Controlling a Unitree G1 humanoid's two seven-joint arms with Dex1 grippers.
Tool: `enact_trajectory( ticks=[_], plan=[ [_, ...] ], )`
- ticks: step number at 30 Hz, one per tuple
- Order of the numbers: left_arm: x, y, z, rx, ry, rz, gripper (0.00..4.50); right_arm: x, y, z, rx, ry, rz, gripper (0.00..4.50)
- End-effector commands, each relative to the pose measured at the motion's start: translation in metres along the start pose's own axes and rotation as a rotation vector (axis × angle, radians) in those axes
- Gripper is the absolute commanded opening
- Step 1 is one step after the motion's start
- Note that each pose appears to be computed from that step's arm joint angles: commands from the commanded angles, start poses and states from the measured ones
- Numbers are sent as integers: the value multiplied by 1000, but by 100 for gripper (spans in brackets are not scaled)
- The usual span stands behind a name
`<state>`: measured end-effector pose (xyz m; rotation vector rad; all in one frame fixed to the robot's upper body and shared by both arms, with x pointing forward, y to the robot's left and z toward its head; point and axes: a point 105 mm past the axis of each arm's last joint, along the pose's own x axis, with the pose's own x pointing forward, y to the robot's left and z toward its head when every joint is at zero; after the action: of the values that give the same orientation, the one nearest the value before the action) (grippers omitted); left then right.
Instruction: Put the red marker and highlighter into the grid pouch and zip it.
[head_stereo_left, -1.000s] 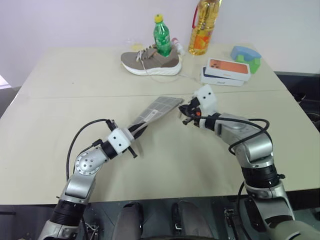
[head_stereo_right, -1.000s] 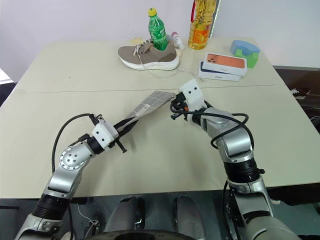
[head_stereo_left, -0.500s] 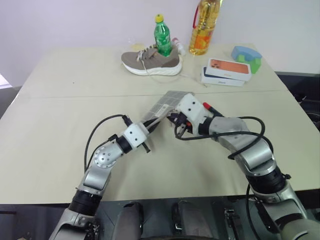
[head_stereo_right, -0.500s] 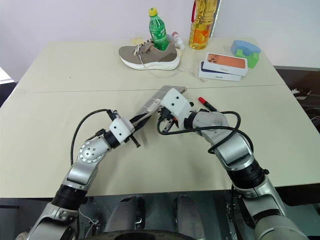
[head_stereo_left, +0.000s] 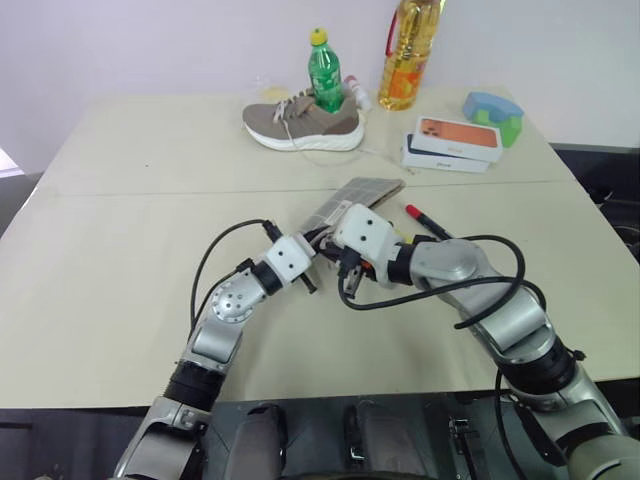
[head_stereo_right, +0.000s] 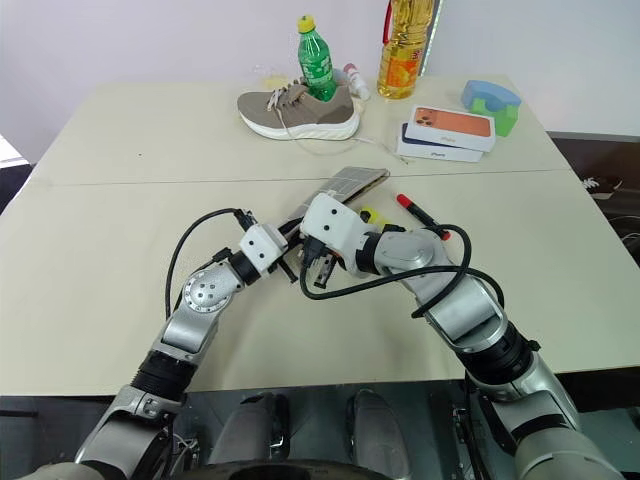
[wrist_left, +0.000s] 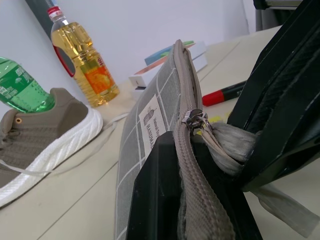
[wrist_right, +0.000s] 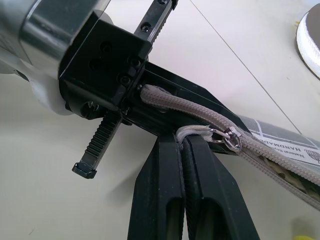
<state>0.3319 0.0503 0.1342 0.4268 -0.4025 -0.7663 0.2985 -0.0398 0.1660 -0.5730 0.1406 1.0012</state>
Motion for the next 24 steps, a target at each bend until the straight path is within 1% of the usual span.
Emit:
enact_trajectory(
  ticks=[1, 3, 4, 5, 7, 8, 9, 11, 14, 16, 20, 24],
  plan=[
    [7, 10, 12, 13, -46, 45, 0, -3, 20, 27, -52, -102, 96, 32],
    [5, 13, 13, 14, -46, 55, 0, -7, 10, 24, -30, -95, 59, 94],
    [4, 14, 13, 17, -45, 58, 0, -9, 4, 21, -25, -85, 32, 147],
    [2, 16, 12, 23, -42, 61, 0, -13, -4, 17, -23, -70, -1, 190],
    [-4, 23, 10, 42, -27, 70, 0, -26, -23, 3, 0, -26, -80, 303],
    [-7, 26, 9, 49, -21, 72, 0, -31, -28, -2, 10, -11, -105, 353],
    [-13, 31, 7, 64, -9, 62, 0, -42, -43, -18, 50, 43, -171, 400],
    [-22, 37, 4, 79, 14, 35, 0, -57, -62, -42, 137, 112, -272, 400],
    [-35, 42, -1, 98, 53, -25, 0, -69, -80, -71, 293, 167, -370, 400],
    [-41, 44, -3, 101, 68, -57, 0, -70, -85, -82, 380, 173, -387, 400],
    [-48, 47, -5, 117, 87, -86, 0, -65, -88, -105, 465, 219, -383, 400],
    [-47, 48, -5, 116, 86, -72, 0, -60, -87, -113, 499, 228, -363, 400]
  ],
)
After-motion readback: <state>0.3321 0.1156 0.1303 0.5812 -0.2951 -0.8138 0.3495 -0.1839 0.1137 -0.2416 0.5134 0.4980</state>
